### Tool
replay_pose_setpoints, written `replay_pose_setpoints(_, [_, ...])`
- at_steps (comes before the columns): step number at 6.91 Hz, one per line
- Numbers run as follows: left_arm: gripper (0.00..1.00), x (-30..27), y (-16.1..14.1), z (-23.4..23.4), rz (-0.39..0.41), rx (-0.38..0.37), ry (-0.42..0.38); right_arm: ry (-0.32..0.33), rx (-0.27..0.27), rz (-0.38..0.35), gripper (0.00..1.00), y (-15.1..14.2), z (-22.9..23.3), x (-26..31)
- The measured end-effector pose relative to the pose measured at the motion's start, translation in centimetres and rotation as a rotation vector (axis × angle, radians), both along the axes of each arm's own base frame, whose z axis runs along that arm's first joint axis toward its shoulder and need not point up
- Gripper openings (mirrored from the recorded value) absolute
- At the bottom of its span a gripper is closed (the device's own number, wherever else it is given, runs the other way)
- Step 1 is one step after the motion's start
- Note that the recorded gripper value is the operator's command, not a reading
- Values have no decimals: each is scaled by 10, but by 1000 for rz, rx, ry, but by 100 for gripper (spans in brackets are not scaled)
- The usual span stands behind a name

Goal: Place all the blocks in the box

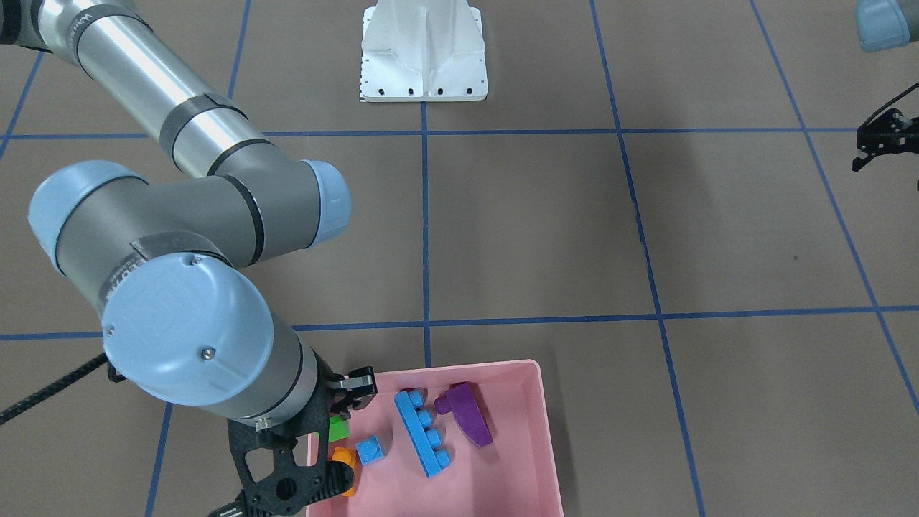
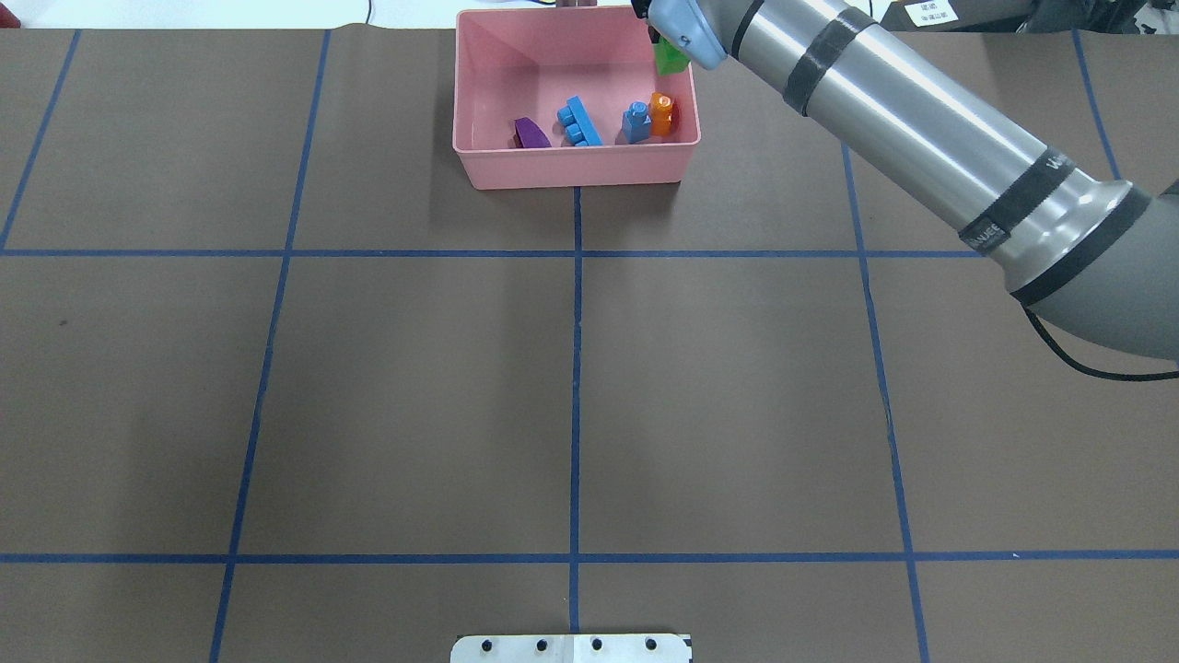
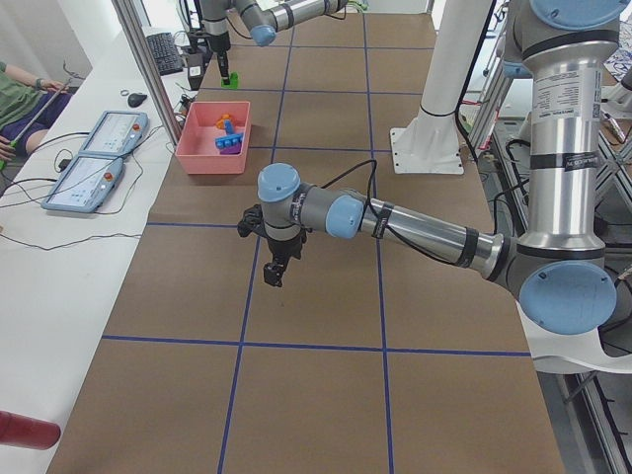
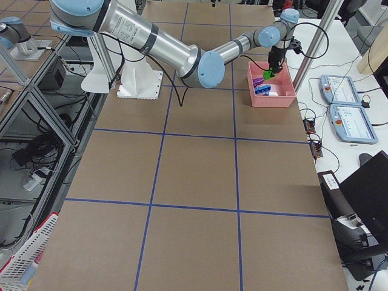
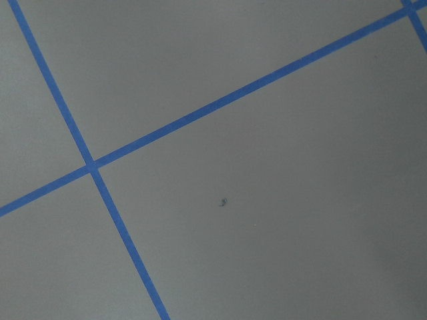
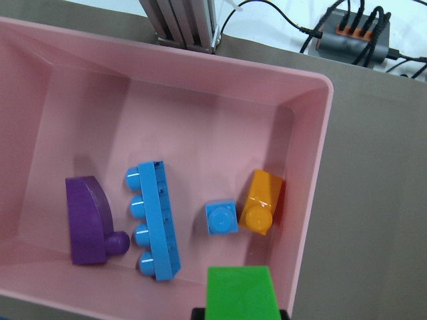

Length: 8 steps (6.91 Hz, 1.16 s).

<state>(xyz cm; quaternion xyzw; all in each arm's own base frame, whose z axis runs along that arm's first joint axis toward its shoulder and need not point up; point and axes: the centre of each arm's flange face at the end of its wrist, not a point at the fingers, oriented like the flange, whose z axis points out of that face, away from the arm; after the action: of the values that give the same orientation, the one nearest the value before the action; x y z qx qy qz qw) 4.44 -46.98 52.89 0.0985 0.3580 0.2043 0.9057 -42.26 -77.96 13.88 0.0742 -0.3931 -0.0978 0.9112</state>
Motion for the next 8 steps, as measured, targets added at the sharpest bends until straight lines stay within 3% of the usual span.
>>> replay_pose_setpoints(3, [100, 0, 0, 0, 0, 0, 0, 29, 118, 62, 0, -6, 15, -69])
replay_pose_setpoints(4, [100, 0, 0, 1, 0, -1, 0, 27, 129, 89, 27, 0, 18, -87])
replay_pose_setpoints(5, [100, 0, 0, 1, 0, -2, 0, 24, 134, 102, 98, 4, 19, -96])
replay_pose_setpoints(8, [100, 0, 0, 1, 0, -2, 0, 16, 114, 125, 99, 7, 18, -102])
